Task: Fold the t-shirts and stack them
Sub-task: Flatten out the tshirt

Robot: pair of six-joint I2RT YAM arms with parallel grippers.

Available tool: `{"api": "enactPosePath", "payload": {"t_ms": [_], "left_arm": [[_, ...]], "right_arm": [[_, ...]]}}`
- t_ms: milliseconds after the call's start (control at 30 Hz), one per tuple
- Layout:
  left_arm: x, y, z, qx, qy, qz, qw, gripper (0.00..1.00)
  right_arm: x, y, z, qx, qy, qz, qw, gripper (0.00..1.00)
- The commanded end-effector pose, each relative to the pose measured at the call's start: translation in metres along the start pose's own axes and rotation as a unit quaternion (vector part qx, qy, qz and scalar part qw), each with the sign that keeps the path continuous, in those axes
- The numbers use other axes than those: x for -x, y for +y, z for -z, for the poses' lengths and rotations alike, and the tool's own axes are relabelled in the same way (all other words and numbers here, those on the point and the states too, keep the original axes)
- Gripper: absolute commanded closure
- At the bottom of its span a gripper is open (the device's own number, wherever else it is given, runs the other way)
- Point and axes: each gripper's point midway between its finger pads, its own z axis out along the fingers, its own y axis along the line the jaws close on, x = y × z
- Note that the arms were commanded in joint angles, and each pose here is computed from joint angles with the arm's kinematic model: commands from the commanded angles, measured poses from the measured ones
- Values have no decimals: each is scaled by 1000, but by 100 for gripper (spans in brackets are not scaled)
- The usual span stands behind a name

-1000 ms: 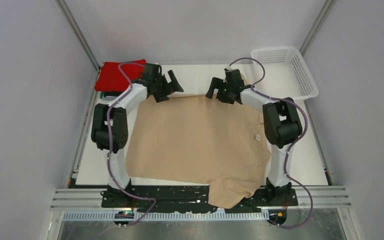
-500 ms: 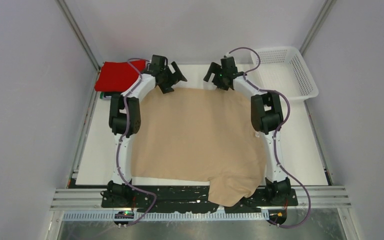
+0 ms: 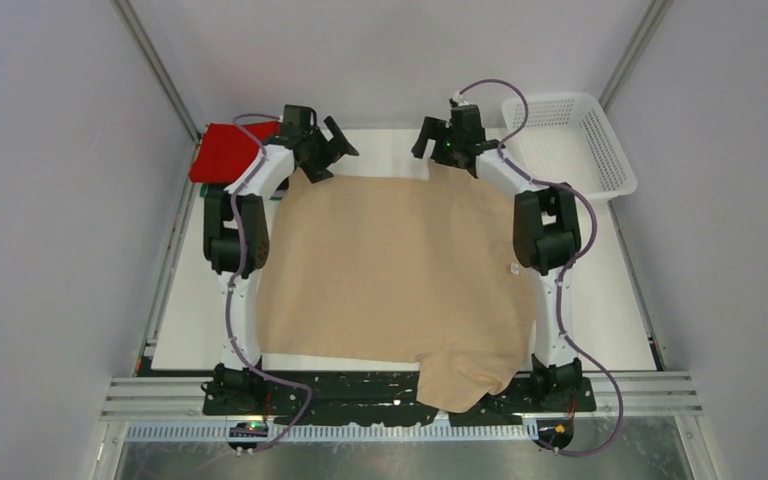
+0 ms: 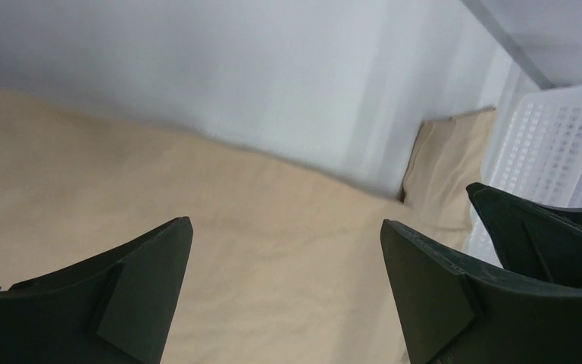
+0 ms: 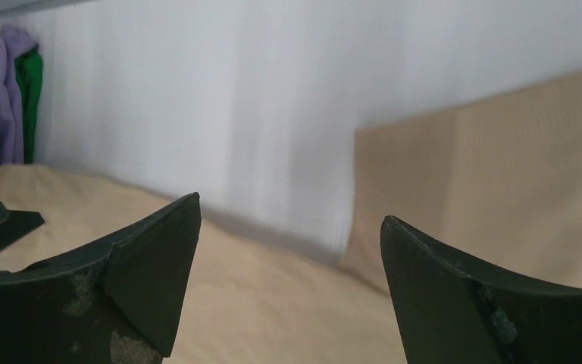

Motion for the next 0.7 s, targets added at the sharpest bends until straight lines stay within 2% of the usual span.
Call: {"api": "enactPosePath", "payload": {"t_ms": [0,100,333,500,667], "left_arm": [[-10,-56,87,-37,-46,-106,993,0],[-36,-33,125,22,-55,-126,990,0],[-135,47,150,97,28,-133,986,0],[-172,73,142,123,72,-134,981,0],[-178,89,119,156,101,-131,974,0]], "right_arm": [[28,19,77,9,-43,29,999,5],[-21,-10,115,-45,5,14,999,4],[-112,-46,174,-94,98,5,991,5],[-167,-70,195,-132,166,4,977,5],[-181,-89,191,-171,186,13,968,5]]}}
